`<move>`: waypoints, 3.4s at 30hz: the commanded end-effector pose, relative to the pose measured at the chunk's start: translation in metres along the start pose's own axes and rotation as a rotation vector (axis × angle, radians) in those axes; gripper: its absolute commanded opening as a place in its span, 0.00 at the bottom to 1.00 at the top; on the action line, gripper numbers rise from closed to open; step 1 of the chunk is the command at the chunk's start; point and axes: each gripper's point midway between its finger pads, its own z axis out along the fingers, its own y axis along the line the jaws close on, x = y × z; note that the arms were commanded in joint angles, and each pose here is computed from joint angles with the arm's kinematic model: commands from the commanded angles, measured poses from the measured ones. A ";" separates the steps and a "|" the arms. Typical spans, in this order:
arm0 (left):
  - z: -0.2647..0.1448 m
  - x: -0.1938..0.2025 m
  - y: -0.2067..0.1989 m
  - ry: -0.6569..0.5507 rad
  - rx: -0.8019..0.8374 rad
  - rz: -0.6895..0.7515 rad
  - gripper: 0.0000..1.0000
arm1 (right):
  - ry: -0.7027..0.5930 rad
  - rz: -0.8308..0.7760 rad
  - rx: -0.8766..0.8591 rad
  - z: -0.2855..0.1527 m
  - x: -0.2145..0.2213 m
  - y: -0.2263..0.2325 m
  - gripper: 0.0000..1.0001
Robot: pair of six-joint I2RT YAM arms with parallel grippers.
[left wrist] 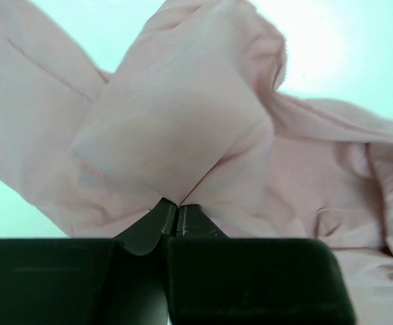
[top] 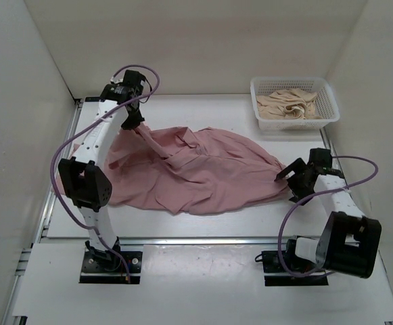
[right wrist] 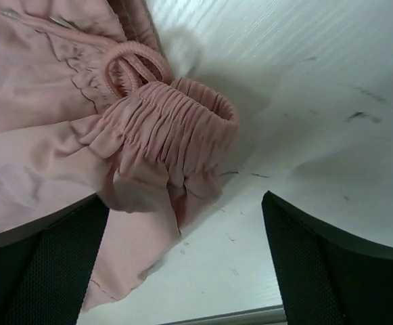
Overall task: Fold and stack the trousers
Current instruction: Flatten the trousers out
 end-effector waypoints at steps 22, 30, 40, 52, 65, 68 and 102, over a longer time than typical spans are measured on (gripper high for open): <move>0.078 -0.161 0.090 -0.135 0.199 -0.370 0.94 | -0.127 -0.021 -0.032 -0.065 0.006 -0.019 0.05; 0.088 -0.138 0.091 -0.051 0.216 -0.361 0.97 | -0.122 -0.010 -0.049 -0.071 0.013 -0.020 0.66; 0.077 -0.121 0.066 -0.035 0.191 -0.241 0.10 | -0.335 -0.112 -0.089 -0.121 -0.048 0.013 0.65; 0.117 0.015 -0.026 0.331 0.378 -0.140 0.61 | 0.055 -0.536 -0.419 -0.074 -0.011 0.171 0.00; 0.135 0.112 0.004 0.489 0.254 -0.144 0.59 | 0.378 -0.514 -0.152 0.017 0.143 0.075 0.00; 0.122 0.133 0.020 0.492 0.225 -0.139 0.59 | 0.389 -0.492 -0.081 0.015 0.164 0.048 0.00; 0.200 -0.004 0.013 0.320 -0.014 -0.152 0.72 | 0.131 -0.306 -0.130 -0.018 0.003 0.093 0.71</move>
